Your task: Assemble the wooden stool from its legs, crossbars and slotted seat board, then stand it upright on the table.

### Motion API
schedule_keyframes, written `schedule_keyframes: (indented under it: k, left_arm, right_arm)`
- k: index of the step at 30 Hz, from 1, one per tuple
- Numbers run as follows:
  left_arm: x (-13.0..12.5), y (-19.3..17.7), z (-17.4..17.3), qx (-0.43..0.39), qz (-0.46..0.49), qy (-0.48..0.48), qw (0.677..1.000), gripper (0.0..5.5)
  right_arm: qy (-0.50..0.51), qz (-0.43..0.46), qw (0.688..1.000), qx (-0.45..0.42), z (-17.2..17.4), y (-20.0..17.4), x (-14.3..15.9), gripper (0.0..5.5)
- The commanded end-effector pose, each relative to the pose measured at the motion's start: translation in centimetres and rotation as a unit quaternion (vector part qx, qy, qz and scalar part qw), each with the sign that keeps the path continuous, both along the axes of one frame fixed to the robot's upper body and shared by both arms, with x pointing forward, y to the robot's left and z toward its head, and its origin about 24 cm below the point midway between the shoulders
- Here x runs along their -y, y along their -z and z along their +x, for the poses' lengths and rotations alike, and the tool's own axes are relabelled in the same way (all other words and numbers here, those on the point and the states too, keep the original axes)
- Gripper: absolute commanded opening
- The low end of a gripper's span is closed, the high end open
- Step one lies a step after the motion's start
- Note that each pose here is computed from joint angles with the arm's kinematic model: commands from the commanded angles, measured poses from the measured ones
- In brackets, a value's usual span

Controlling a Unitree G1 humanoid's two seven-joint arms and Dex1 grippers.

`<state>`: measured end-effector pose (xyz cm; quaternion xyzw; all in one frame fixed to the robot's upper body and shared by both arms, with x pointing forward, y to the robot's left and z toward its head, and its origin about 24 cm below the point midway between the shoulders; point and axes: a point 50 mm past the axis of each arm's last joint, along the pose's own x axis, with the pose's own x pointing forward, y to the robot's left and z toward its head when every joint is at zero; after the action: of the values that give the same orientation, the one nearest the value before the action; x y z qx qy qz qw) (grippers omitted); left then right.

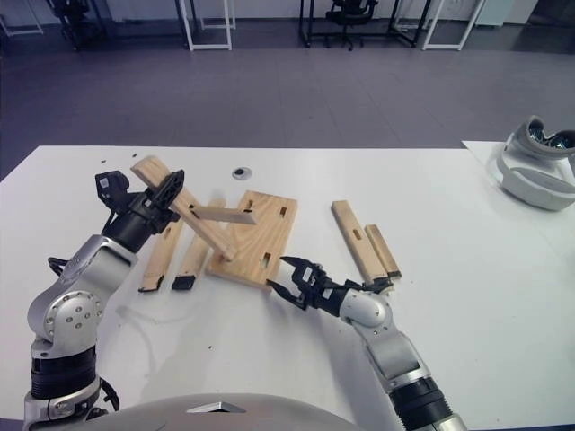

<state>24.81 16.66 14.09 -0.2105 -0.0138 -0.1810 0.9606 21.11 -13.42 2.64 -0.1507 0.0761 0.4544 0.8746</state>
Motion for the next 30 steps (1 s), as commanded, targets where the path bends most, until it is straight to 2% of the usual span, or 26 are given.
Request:
schedule_keyframes:
  k: [1, 8, 13, 19, 23, 30]
  left_arm:
    - [-1.2, 1.4, -0.3, -0.028, 0.047, -0.038, 0.998, 1.01]
    - [-0.7, 1.0, -0.2, -0.013, 0.071, -0.045, 0.996, 1.01]
    - [0.8, 0.9, -0.6, -0.024, 0.128, 0.007, 0.991, 1.01]
    - [1.2, -1.5, -0.3, -0.028, 0.124, 0.006, 0.992, 1.01]
    - [1.9, 0.5, -0.5, -0.071, 0.177, 0.028, 0.981, 1.01]
    - [3.5, 3.5, -1.9, -0.098, 0.195, 0.034, 0.975, 1.01]
  right_arm:
    - [0.006, -0.009, 1.0, -0.012, 0.1, 0.4, 0.3, 2.9]
    - [0.005, -0.012, 1.0, -0.014, 0.0, 0.4, 0.2, 2.9]
    - [0.002, -0.016, 1.0, -0.011, 0.1, 0.4, 0.2, 2.9]
    - [0.005, -0.015, 1.0, -0.006, 0.3, 0.3, 0.1, 2.9]
    - [0.006, -0.014, 1.0, -0.003, 0.5, 0.3, -0.2, 2.9]
    - [0.01, -0.02, 1.0, -0.001, 0.9, 0.2, 0.2, 2.9]
